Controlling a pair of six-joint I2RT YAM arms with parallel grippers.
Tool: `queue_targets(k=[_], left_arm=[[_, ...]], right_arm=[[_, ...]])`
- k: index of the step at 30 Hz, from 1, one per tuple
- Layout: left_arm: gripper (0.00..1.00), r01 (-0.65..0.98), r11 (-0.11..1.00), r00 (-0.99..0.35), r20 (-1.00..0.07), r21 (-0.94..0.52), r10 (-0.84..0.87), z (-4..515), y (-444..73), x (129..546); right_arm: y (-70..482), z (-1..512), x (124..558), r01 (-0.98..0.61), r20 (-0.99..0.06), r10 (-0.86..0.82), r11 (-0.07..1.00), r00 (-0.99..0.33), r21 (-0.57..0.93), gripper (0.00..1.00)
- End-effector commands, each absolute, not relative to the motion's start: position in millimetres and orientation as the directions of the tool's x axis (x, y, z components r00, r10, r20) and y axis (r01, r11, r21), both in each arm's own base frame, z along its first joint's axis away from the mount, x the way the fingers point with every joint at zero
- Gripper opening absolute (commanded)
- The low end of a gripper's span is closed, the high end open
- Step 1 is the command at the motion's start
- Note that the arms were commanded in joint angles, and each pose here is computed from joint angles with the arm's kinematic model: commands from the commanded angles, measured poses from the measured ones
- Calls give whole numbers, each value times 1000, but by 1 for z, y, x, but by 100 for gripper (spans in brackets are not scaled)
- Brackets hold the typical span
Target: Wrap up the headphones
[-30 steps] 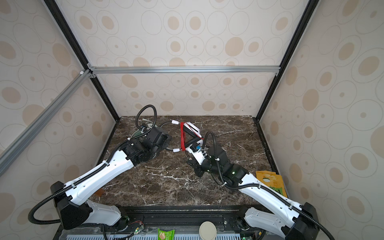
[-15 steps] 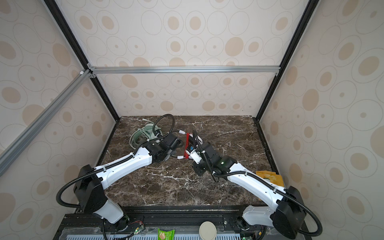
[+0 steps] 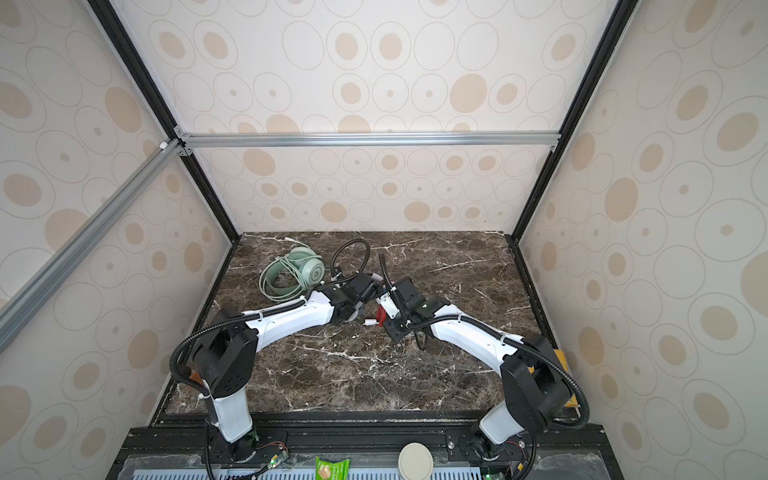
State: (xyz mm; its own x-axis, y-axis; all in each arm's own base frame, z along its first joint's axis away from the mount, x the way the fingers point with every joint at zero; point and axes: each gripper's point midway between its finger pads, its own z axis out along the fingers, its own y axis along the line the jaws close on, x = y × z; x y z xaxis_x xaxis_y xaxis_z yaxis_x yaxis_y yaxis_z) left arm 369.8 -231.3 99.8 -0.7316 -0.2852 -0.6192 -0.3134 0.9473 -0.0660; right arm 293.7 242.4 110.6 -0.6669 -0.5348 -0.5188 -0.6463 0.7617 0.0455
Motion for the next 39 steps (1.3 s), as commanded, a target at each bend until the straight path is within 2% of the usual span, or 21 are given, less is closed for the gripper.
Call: queue_targets(k=[1, 14, 25, 32, 39], left_arm=[[0, -288, 956, -737, -623, -60, -261, 97, -237, 378], [0, -228, 974, -813, -548, -8, -195, 51, -243, 378], [0, -166, 985, -853, -494, -50, -169, 13, -250, 387], [11, -138, 987, -857, -489, -84, -162, 15, -255, 392], [38, -120, 985, -852, -496, -128, -168, 24, -257, 390]], right_arm=[[256, 135, 311, -642, -586, -490, 764, -646, 69, 0], [243, 114, 320, -597, -543, -472, 799, -695, 69, 1], [223, 103, 326, -551, -530, -442, 833, -724, 57, 0], [219, 103, 330, -546, -531, -439, 836, -724, 52, 0], [219, 101, 326, -546, -522, -437, 835, -733, 66, 0]])
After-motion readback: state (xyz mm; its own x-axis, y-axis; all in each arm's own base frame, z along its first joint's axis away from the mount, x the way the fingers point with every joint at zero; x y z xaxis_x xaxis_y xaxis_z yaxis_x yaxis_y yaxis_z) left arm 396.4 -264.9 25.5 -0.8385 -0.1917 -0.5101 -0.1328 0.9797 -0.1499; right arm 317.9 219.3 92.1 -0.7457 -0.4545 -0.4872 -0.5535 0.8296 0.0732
